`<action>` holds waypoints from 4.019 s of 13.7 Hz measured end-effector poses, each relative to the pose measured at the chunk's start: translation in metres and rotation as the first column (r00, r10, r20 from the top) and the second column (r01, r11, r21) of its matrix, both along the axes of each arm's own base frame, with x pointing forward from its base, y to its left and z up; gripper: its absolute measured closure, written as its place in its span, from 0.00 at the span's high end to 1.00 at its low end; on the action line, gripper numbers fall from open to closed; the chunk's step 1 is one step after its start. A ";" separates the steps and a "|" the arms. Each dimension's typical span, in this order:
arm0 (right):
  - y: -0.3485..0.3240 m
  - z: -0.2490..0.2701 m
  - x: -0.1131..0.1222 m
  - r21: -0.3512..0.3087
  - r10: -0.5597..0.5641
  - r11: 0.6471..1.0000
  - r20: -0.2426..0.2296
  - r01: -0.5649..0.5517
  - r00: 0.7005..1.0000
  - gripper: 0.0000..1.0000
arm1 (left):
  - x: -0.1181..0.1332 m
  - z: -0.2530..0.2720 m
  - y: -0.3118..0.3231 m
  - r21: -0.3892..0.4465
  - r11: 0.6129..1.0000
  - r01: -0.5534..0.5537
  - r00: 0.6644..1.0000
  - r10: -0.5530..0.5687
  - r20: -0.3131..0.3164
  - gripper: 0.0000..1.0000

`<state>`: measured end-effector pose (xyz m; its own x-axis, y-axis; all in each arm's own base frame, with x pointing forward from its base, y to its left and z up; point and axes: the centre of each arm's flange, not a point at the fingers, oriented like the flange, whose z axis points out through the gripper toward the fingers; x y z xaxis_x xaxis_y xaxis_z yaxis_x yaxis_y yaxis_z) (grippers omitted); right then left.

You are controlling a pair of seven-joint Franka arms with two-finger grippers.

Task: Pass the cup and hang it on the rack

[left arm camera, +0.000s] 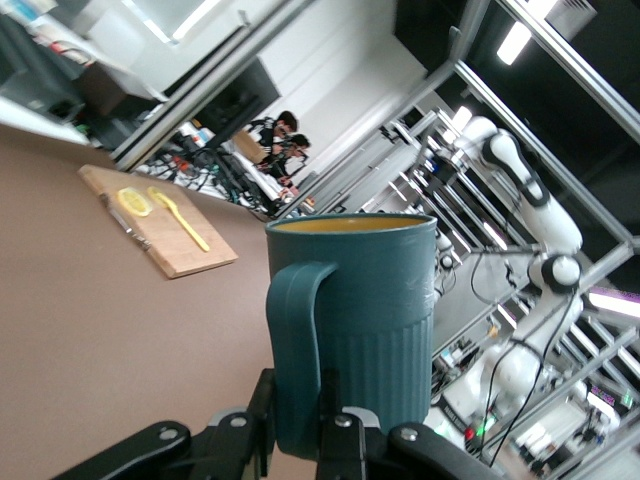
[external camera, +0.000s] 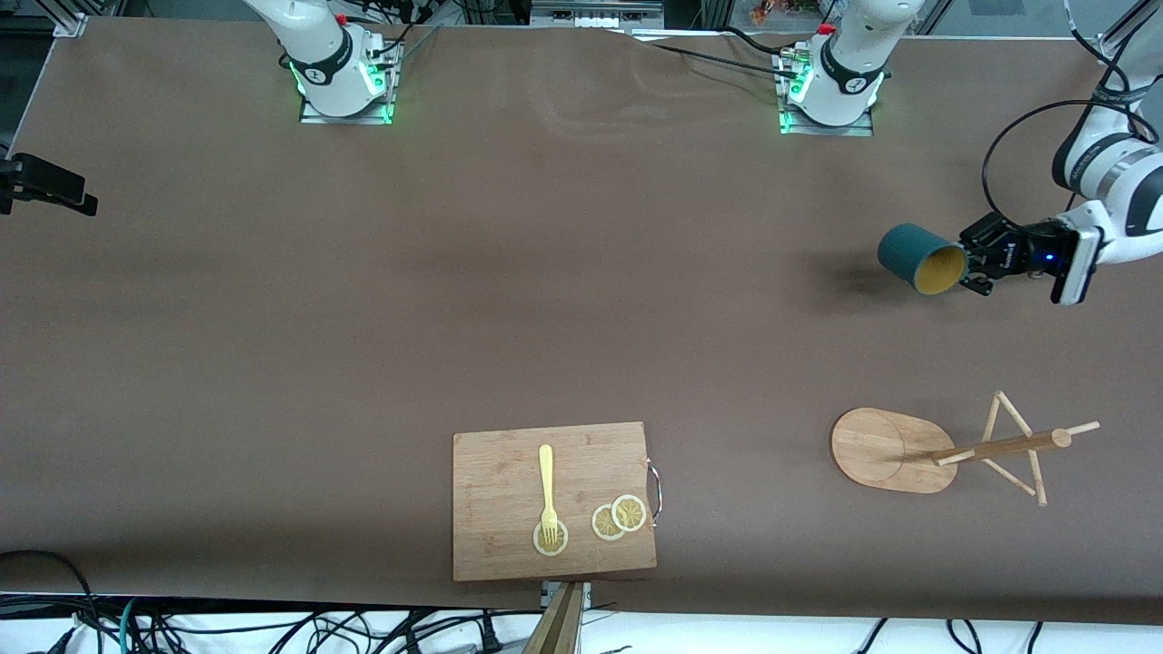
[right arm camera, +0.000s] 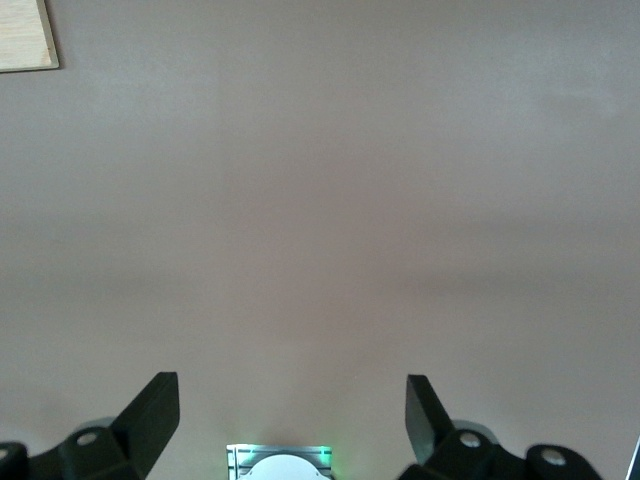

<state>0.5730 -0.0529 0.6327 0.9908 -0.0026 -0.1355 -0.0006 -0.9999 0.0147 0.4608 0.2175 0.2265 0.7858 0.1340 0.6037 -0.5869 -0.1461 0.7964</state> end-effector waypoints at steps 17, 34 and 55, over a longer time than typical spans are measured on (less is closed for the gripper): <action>-0.001 0.000 0.000 0.000 0.000 1.000 0.000 0.000 1.000 1.00 | 0.077 0.053 0.022 0.017 0.981 -0.191 0.694 0.147 -0.705 0.20; -0.001 0.000 0.000 0.000 -0.001 1.000 0.000 0.001 1.000 1.00 | 0.126 0.028 0.042 -0.025 0.957 -0.290 0.548 0.144 -0.824 0.20; -0.005 0.001 0.001 -0.002 -0.008 1.000 0.009 0.008 1.000 1.00 | 0.107 0.258 0.102 0.682 0.731 -0.005 0.666 0.511 -0.543 1.00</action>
